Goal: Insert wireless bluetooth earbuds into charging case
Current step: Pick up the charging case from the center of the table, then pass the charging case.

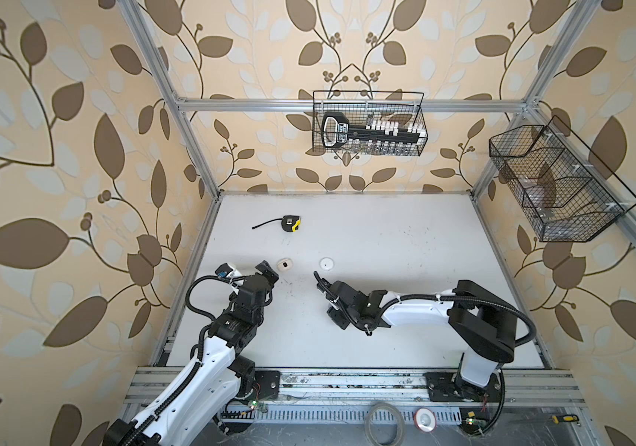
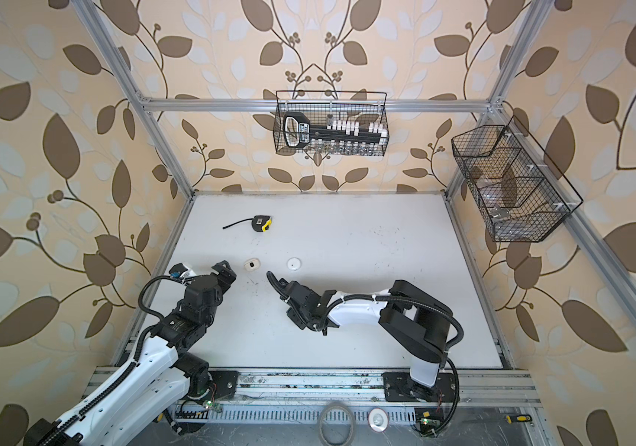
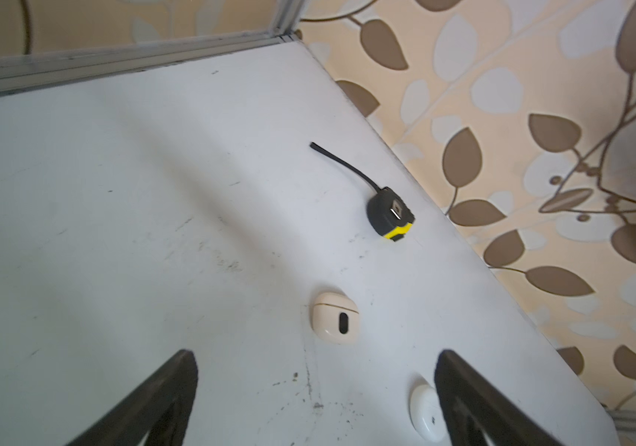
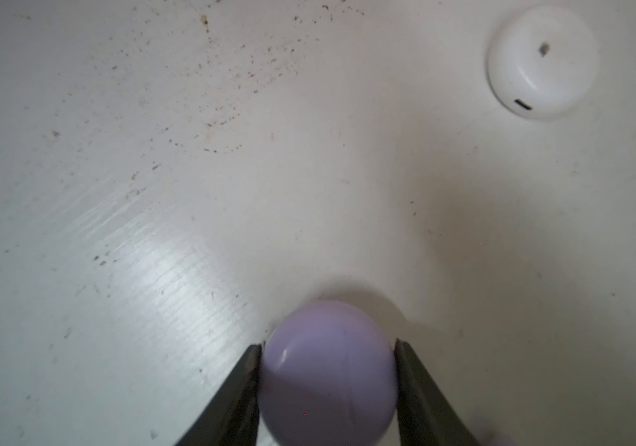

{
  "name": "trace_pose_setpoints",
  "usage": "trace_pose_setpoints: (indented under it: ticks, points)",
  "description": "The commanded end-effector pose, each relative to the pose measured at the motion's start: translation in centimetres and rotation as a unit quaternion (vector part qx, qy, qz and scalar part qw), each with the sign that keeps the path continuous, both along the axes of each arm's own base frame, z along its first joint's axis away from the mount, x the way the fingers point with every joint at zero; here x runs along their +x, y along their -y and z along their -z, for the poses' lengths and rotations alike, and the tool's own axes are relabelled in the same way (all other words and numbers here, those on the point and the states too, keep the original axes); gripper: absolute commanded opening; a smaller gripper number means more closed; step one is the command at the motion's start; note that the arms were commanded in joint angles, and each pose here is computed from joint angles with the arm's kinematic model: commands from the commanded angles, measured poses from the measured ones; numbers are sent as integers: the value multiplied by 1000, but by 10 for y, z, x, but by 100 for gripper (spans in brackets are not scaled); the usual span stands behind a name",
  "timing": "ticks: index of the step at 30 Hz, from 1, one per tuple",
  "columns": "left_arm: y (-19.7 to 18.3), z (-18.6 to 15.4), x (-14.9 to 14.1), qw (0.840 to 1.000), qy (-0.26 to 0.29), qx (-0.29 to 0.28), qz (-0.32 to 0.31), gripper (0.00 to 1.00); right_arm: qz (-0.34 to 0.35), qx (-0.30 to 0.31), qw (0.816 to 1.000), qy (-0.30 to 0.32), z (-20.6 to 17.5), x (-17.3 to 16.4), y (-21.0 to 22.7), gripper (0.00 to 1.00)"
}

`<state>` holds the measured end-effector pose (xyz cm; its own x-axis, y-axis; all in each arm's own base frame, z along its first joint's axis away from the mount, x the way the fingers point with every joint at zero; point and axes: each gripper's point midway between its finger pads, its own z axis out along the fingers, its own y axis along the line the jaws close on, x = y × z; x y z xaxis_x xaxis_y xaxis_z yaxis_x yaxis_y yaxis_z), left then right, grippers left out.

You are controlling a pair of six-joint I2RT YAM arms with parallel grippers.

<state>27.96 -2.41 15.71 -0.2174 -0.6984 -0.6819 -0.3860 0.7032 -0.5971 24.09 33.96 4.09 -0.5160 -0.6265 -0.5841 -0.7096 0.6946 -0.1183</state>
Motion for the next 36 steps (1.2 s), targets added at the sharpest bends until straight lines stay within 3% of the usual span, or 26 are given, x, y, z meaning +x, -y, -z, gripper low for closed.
trace_pose_setpoints:
  ticks: [1, 3, 5, 7, 14, 18, 21, 24, 29, 33, 36]
  points:
    - [57, -54, 15, 984, 60, 0, 170, 87, -6, 30, 998, 62, -45, 8, 2, 31]
    - [84, -77, 12, 967, 72, -14, 242, 83, -22, 48, 993, 103, -68, 6, 3, 27]
    - [89, -92, 4, 964, 45, -26, 262, 80, -35, 70, 987, 138, -89, 5, 6, 25]
    - [106, -103, -9, 949, 43, -65, 307, 82, -41, 90, 981, 168, -110, 3, 12, 20]
    - [147, -111, -69, 877, 14, -122, 464, 82, -86, 175, 951, 240, -159, -23, 33, 23]
    - [166, -111, -88, 832, 10, -145, 536, 78, -114, 184, 940, 262, -172, -38, 33, 20]
    - [170, -104, -94, 821, -14, -148, 552, 73, -127, 182, 933, 284, -177, -46, 33, 17]
    - [181, -109, -101, 799, -5, -163, 578, 69, -143, 191, 924, 300, -182, -52, 33, 18]
    - [201, -103, -113, 783, -11, -134, 608, 68, -166, 218, 908, 316, -197, -60, 29, 20]
    - [219, -96, -116, 773, -19, -103, 626, 64, -185, 230, 902, 314, -205, -65, 21, 21]
    - [223, -94, -109, 778, -15, -92, 621, 58, -185, 231, 903, 312, -207, -64, 19, 19]
